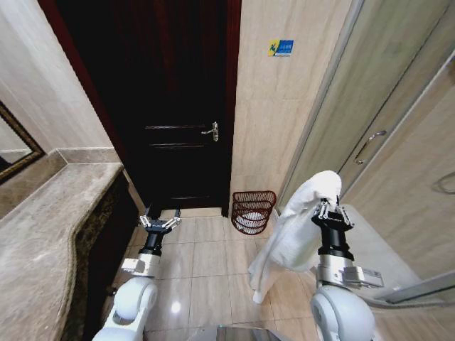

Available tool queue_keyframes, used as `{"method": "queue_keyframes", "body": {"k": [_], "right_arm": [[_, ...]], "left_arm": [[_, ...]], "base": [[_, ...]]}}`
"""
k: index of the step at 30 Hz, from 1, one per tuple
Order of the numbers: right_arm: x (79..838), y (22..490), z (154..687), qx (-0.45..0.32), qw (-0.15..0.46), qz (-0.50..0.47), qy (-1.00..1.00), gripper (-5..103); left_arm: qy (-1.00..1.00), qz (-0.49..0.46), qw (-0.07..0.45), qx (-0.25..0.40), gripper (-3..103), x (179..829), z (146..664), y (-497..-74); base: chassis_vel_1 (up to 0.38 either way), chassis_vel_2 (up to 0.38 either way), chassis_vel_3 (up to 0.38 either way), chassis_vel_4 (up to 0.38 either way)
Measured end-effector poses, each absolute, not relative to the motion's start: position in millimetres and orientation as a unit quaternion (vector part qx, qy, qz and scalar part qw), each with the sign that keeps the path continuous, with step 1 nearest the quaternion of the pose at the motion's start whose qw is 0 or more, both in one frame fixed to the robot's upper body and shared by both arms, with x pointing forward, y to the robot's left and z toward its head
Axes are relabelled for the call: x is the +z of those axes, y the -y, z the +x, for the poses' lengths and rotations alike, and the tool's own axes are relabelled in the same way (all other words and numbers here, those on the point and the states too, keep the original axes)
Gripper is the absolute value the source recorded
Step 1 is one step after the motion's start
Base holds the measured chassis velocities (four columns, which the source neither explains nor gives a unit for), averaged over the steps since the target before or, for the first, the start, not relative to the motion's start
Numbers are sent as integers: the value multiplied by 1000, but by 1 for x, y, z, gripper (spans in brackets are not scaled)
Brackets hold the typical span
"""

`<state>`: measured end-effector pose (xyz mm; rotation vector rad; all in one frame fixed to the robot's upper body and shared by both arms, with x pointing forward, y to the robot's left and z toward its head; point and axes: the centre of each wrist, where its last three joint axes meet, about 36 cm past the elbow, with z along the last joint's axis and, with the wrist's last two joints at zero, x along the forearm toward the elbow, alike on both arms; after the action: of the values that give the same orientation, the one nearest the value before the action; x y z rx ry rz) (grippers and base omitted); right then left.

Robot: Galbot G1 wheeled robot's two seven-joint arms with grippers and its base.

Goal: Discard the used towel into the hamper.

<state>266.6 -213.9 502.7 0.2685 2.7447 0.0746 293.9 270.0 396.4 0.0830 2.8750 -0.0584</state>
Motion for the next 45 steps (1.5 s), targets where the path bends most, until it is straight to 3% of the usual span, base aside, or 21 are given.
{"method": "queue_keyframes", "body": {"k": [19,32,45], "right_arm": [[504,219,276,28,190,102,-976,10],[542,231,288,52,171,95,-979,10],[614,265,342,51,237,-41,-969,10]], "left_arm": [[-993,16,112,-21,100,396,280,-272],[-994,-11,108,-19,100,399,255,-263],[-991,-12,132,10,100,409,264,-250]], "base": [[-132,138,111,-121],[1,-21,-9,6],[0,0,0,0]]}}
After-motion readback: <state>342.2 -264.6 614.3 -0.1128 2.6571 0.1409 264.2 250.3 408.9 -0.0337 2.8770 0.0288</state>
